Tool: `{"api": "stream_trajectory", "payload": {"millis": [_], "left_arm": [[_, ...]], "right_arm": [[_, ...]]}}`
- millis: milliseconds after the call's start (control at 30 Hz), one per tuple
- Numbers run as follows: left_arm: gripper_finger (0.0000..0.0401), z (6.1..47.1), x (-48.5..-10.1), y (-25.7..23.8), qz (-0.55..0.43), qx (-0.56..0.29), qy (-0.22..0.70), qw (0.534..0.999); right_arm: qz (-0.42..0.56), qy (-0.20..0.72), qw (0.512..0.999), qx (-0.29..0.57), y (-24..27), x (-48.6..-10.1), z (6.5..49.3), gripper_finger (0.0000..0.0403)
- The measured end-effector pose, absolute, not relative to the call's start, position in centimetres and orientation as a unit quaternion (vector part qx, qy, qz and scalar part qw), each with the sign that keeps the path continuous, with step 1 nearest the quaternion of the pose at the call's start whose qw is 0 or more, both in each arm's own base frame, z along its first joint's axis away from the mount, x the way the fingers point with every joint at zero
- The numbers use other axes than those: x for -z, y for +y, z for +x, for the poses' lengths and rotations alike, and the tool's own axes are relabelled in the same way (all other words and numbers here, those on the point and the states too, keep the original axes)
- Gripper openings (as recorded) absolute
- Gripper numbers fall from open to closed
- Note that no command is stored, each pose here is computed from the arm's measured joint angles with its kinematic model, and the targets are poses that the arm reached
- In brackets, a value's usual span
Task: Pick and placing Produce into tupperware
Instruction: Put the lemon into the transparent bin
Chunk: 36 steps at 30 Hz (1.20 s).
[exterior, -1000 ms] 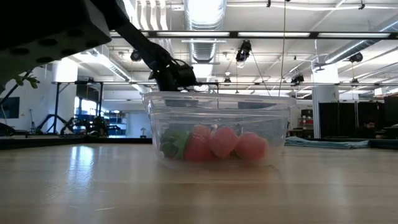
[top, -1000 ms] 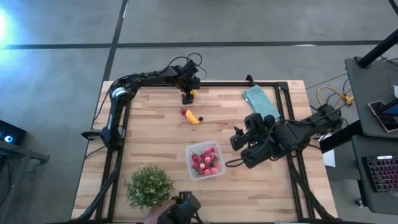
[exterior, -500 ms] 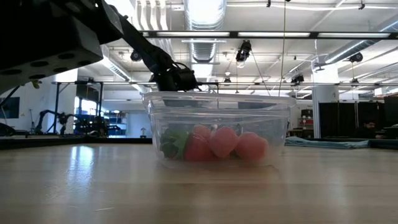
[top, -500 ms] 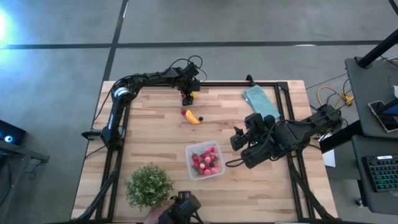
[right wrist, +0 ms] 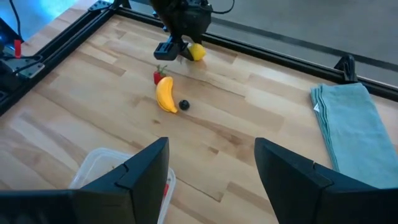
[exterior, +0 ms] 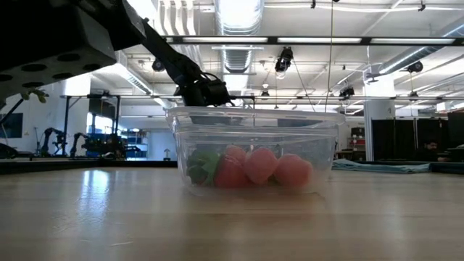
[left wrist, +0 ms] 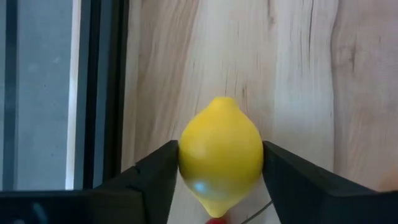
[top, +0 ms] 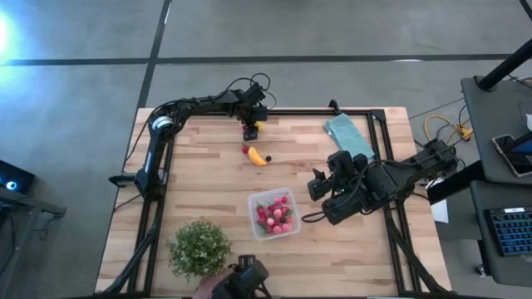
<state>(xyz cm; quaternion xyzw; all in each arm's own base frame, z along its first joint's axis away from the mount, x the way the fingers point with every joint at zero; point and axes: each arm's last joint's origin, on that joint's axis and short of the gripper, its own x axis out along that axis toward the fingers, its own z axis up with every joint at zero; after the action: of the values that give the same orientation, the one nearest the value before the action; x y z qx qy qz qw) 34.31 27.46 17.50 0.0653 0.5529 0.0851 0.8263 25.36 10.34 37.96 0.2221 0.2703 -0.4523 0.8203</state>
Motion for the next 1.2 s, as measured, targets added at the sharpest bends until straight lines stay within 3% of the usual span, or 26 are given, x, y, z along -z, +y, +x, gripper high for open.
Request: {"api": "stream_trajectory", "payload": {"millis": [133, 400, 633, 900, 1100, 1200], "left_arm": [[0.0189, 34.3, -17.5, 27.4, 0.052, -0.094, 0.551, 0.828], [0.0197, 34.4, -18.1, 26.8, -0.007, -0.119, 0.549, 0.827], [0.0197, 34.8, -22.6, 24.1, 0.014, -0.11, 0.51, 0.853], [0.0198, 35.0, -28.3, 15.6, 0.002, -0.004, 0.483, 0.876], [0.0198, 36.0, -28.9, 6.8, 0.054, 0.099, 0.481, 0.87], [0.0198, 36.3, -28.3, 3.2, 0.078, 0.101, 0.494, 0.86]], "right_arm": [[0.222, 0.27, 0.82, 0.452, 10.3, -38.0, 25.4, 0.0228], [0.223, 0.27, 0.821, 0.452, 10.4, -38.0, 25.4, 0.0228], [0.224, 0.27, 0.82, 0.451, 10.4, -37.9, 25.4, 0.0228], [0.24, 0.292, 0.815, 0.44, 10.6, -37.8, 25.4, 0.0228], [0.267, 0.303, 0.812, 0.421, 11.9, -37.7, 24.9, 0.0228], [0.277, 0.3, 0.815, 0.41, 13.0, -37.7, 24.3, 0.0228]]}}
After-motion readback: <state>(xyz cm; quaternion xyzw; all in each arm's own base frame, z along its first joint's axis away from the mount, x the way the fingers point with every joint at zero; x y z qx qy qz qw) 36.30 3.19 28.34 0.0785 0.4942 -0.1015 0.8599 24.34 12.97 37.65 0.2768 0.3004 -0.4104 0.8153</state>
